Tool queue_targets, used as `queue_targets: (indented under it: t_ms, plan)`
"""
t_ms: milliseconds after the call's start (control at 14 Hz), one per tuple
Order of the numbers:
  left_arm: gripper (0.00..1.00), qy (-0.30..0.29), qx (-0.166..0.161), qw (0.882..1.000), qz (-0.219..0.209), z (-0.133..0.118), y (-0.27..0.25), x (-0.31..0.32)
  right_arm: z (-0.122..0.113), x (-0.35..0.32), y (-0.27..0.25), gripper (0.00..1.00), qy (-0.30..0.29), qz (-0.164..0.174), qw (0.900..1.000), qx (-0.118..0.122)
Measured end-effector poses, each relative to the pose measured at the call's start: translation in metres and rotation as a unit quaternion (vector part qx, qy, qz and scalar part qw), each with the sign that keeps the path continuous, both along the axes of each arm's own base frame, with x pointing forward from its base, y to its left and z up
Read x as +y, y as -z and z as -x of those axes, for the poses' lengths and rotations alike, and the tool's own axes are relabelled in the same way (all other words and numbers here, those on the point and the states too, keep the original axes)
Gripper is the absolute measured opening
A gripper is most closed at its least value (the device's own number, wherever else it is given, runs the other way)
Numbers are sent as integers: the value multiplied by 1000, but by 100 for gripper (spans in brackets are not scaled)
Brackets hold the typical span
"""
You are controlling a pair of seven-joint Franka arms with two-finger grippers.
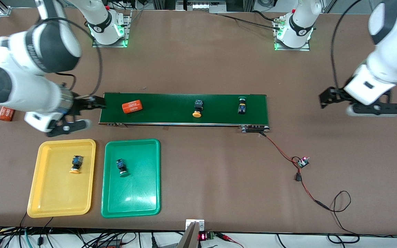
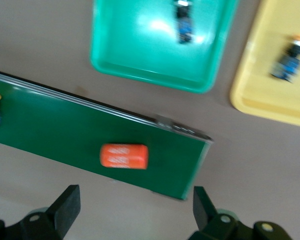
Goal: Sort buttons by color to trays
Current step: 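Reach the right gripper to the yellow button while the left gripper withdraws, then grasp the yellow button on the belt with the right gripper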
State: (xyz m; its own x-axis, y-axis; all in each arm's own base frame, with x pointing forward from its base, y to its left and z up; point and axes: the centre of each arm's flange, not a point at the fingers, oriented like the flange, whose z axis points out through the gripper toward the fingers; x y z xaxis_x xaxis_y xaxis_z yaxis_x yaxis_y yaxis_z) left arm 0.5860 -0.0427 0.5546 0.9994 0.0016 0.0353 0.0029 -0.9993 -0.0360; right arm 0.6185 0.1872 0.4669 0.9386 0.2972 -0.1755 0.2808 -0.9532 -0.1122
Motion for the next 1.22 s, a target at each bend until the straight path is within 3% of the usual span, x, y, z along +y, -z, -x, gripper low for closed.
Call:
queue_targets:
  t_ms: [143, 287, 573, 860, 1218]
  plan:
    - [100, 0, -11, 1000, -3, -1, -20, 28, 9, 54, 10, 100, -14, -16, 1000, -10]
    - [100, 18, 3, 1000, -5, 6, -33, 22, 15, 95, 29, 100, 34, -30, 999, -1]
    - [100, 60, 17, 998, -7, 13, -50, -5, 31, 154, 70, 100, 118, -7, 993, 17]
    - [100, 60, 15, 998, -5, -2, -32, 2, 54, 207, 84, 100, 162, 3, 987, 3]
    - [100, 63, 24, 998, -4, -9, -11, 5, 69, 240, 133, 100, 208, 19, 978, 5]
